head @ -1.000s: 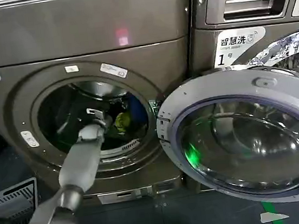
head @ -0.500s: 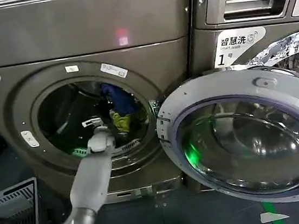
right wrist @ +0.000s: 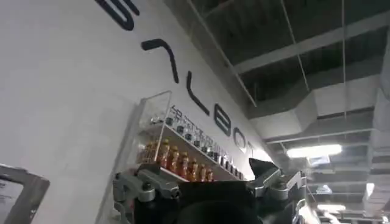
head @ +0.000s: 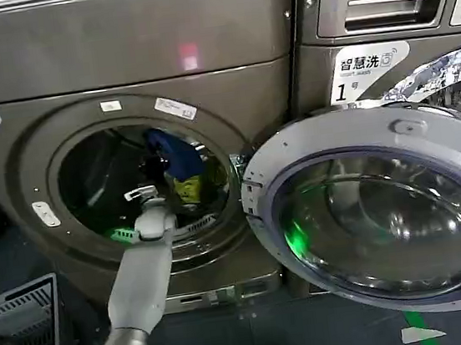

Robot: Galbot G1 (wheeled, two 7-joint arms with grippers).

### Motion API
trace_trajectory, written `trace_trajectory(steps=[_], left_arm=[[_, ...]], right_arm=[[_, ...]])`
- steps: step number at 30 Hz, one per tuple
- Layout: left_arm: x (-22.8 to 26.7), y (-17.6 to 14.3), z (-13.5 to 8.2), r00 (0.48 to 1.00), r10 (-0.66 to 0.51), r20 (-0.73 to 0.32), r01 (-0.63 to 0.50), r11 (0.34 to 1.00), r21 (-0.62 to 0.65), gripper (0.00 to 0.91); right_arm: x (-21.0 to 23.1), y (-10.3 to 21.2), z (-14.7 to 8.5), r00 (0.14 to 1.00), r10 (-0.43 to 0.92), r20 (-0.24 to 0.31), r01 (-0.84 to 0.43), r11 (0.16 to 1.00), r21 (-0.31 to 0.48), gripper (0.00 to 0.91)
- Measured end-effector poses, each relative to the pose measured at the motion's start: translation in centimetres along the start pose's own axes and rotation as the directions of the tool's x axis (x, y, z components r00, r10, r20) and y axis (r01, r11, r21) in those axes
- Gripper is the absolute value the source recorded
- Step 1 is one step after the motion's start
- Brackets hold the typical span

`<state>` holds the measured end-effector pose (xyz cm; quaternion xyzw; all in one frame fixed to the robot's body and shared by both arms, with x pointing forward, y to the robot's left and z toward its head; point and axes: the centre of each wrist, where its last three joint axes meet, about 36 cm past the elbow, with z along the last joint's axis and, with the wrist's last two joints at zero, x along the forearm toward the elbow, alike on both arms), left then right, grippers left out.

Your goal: Grasp the clothes from the dryer.

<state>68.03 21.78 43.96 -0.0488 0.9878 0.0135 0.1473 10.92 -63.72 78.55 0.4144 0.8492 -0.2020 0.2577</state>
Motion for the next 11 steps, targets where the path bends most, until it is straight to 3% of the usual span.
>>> trace_trajectory(steps=[11], left_arm=[[-0.01, 0.17, -0.09, 1.000, -0.002, -0.003, 0.002, 1.000, 0.001, 0.000]], right_arm=[[0.19, -0.01, -0.46, 1.000, -0.012, 0.001, 0.012, 1.000, 0.008, 0.907]])
